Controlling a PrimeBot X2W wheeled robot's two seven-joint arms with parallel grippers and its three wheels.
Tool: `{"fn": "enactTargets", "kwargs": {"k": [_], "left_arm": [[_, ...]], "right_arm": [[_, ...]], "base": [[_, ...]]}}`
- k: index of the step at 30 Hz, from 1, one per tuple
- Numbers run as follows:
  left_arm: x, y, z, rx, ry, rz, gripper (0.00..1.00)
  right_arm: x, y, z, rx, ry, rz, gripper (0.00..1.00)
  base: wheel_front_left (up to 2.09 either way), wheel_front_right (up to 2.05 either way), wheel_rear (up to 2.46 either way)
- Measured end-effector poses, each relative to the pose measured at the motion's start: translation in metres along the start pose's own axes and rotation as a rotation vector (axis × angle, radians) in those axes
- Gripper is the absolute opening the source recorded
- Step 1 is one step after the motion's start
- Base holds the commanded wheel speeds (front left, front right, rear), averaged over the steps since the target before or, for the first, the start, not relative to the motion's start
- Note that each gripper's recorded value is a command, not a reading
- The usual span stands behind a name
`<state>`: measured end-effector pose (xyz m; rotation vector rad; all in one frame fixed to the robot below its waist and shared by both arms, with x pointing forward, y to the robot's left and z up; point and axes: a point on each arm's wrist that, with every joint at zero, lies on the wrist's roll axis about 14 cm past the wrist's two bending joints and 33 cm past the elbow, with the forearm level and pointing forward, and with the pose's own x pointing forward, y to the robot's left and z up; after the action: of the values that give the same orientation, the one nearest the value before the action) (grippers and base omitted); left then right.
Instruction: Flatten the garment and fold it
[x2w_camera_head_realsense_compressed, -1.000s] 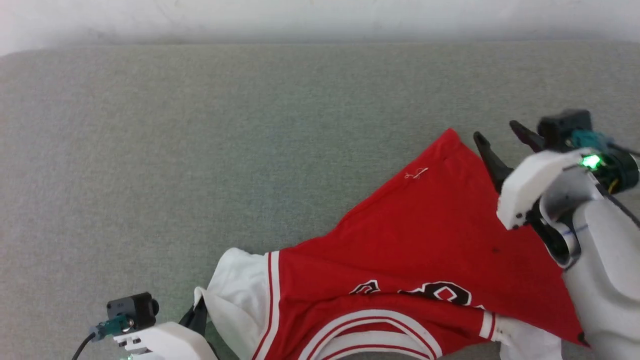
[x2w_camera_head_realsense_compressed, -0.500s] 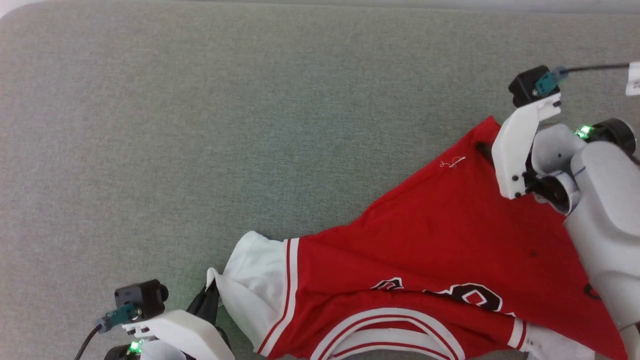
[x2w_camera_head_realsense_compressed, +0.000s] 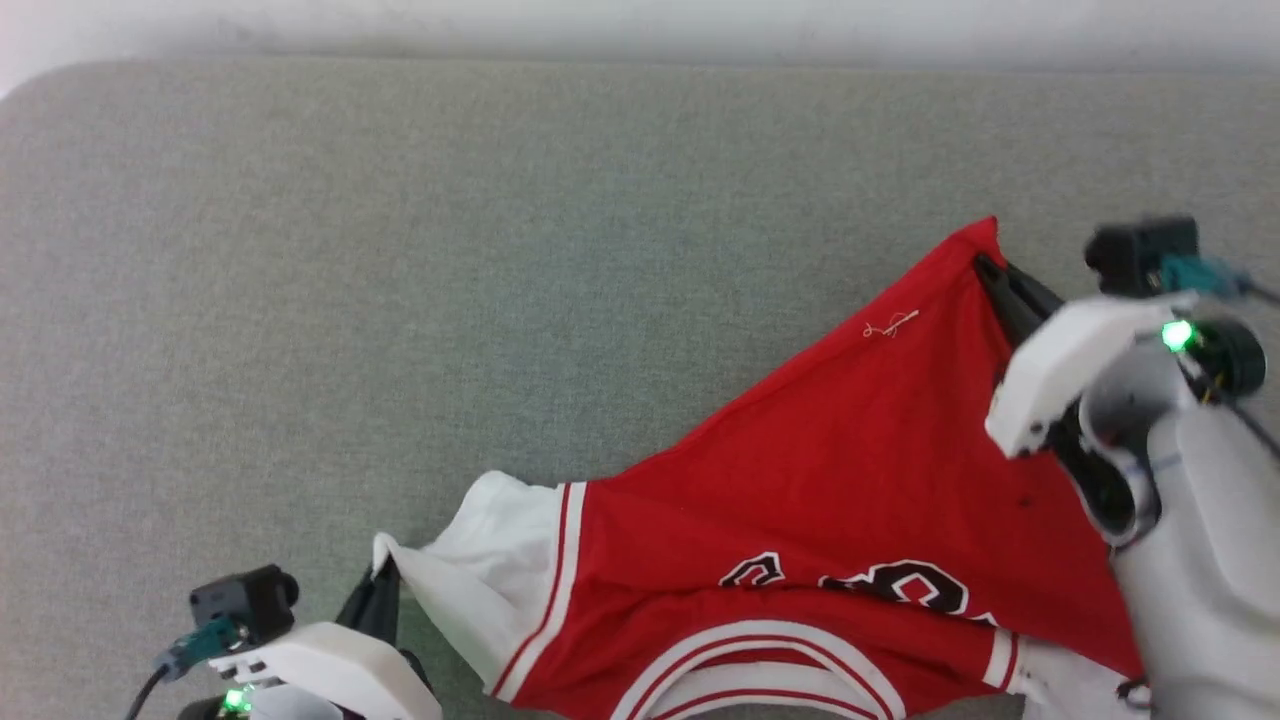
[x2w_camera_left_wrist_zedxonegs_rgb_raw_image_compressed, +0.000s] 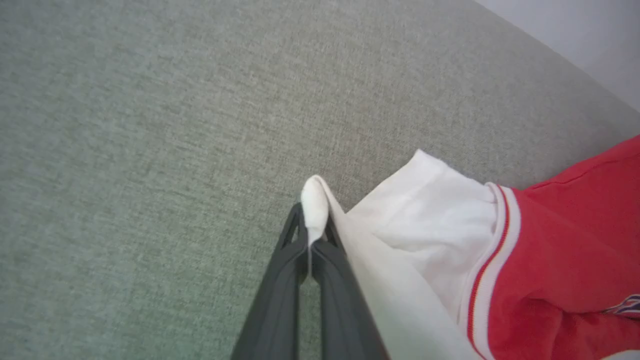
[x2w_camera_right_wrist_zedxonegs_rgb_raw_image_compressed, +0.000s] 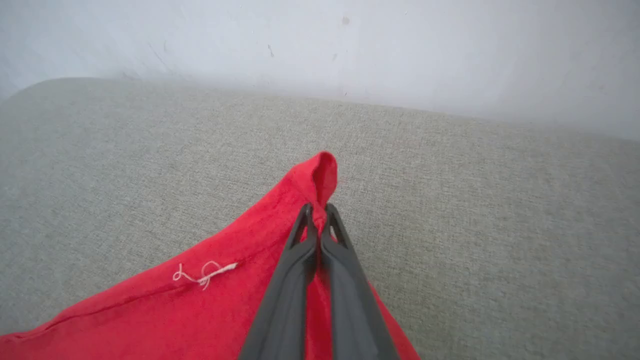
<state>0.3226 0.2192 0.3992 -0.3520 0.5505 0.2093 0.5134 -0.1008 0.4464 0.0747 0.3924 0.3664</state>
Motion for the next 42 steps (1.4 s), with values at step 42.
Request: {"fn": "enactTargets", "kwargs": {"k": [42], "left_arm": [[0.045, -0.231, 0.433, 0.052, -1.104, -0.533, 0.0]], "right_arm": [[-0.022, -0.091, 0.224, -0.474, -0.376, -0.259, 0.0]], "base": [[0.0, 0.0, 0.0]]}}
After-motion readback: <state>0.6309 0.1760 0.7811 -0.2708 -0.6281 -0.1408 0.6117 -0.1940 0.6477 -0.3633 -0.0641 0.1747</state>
